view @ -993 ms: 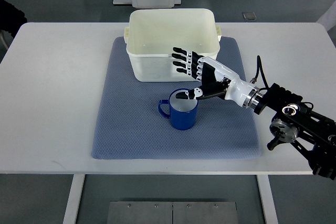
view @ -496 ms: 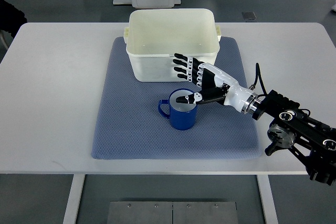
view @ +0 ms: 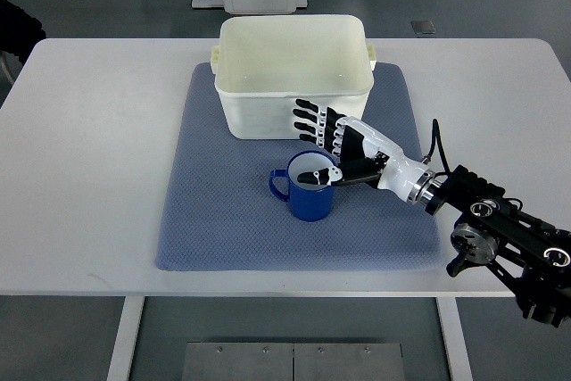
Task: Place cup in box with right hand
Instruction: 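Lower the right hand and close its fingers around the blue mug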
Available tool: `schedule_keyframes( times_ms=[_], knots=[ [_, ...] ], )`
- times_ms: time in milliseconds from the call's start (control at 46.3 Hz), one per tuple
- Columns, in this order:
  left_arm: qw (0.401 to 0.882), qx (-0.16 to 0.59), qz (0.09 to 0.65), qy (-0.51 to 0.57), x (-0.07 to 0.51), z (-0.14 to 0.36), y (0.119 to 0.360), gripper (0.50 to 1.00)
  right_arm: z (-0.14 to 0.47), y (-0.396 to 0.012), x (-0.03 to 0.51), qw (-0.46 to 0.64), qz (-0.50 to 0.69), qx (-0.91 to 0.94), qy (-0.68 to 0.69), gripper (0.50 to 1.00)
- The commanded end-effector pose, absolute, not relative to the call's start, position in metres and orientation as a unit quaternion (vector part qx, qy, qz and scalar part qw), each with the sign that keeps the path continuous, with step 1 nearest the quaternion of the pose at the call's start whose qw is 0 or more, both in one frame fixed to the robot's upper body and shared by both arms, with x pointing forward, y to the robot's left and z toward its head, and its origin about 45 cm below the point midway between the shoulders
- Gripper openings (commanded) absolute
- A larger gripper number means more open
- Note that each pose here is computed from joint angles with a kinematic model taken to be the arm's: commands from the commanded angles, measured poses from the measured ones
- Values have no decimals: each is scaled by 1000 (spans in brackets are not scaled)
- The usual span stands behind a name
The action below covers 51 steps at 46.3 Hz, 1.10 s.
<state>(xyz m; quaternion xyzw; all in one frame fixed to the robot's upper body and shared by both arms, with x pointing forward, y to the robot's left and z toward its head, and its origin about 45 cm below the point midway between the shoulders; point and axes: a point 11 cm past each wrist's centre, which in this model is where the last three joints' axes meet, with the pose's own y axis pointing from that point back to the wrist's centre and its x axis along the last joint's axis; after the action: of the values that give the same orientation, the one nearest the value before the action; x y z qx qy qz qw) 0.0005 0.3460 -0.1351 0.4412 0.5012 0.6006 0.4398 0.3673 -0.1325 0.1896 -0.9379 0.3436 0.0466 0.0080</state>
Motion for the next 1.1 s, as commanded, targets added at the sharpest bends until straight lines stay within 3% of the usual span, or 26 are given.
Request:
schedule_keyframes(
  times_ms=[0,1079],
  knots=[
    [440,441,601,501,0,-135,346,1000,188,-132,367,9,48,-938,344,998],
    [441,441,601,501,1,-135,346,1000,152,-136,356,-2,82,-928,364,998]
  ],
)
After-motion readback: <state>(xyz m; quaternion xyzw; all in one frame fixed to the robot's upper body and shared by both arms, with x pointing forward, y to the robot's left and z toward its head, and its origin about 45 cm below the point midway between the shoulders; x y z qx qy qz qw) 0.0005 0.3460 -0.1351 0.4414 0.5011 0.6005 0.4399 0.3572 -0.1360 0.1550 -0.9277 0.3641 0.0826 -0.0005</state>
